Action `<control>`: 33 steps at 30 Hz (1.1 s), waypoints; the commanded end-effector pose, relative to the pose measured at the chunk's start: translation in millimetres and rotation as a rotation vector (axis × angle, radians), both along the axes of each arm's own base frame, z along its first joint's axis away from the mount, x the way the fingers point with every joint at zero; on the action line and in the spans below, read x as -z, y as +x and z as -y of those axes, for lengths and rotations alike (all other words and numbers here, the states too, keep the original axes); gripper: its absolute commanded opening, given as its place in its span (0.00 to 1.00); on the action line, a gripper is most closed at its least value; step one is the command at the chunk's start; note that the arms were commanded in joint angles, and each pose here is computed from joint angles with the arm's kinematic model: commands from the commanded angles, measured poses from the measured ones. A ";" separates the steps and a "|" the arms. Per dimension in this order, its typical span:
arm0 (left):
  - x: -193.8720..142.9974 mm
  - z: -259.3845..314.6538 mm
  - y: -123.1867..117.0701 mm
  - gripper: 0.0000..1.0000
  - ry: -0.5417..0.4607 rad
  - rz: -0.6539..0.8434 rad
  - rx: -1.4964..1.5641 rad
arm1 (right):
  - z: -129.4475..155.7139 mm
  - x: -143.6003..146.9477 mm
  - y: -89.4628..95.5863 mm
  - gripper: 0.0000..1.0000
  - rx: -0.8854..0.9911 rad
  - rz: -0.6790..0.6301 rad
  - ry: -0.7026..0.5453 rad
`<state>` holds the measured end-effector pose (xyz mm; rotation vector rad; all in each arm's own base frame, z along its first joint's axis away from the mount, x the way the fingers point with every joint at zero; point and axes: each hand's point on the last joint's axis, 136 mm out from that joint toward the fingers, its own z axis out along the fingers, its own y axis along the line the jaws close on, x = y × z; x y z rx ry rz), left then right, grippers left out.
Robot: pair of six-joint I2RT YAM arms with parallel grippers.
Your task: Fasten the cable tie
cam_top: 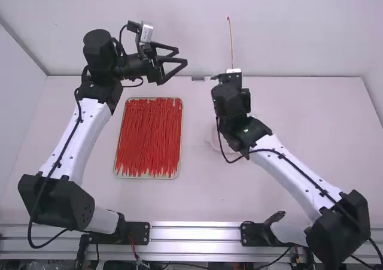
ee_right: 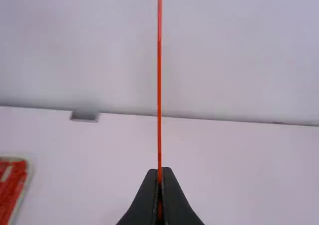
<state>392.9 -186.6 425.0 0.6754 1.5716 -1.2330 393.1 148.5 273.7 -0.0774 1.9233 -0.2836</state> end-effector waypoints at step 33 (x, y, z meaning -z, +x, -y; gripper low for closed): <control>-48.4 35.8 -7.9 0.99 -0.185 -0.085 -0.006 | -33.0 -56.2 -89.4 0.00 0.199 0.199 -0.325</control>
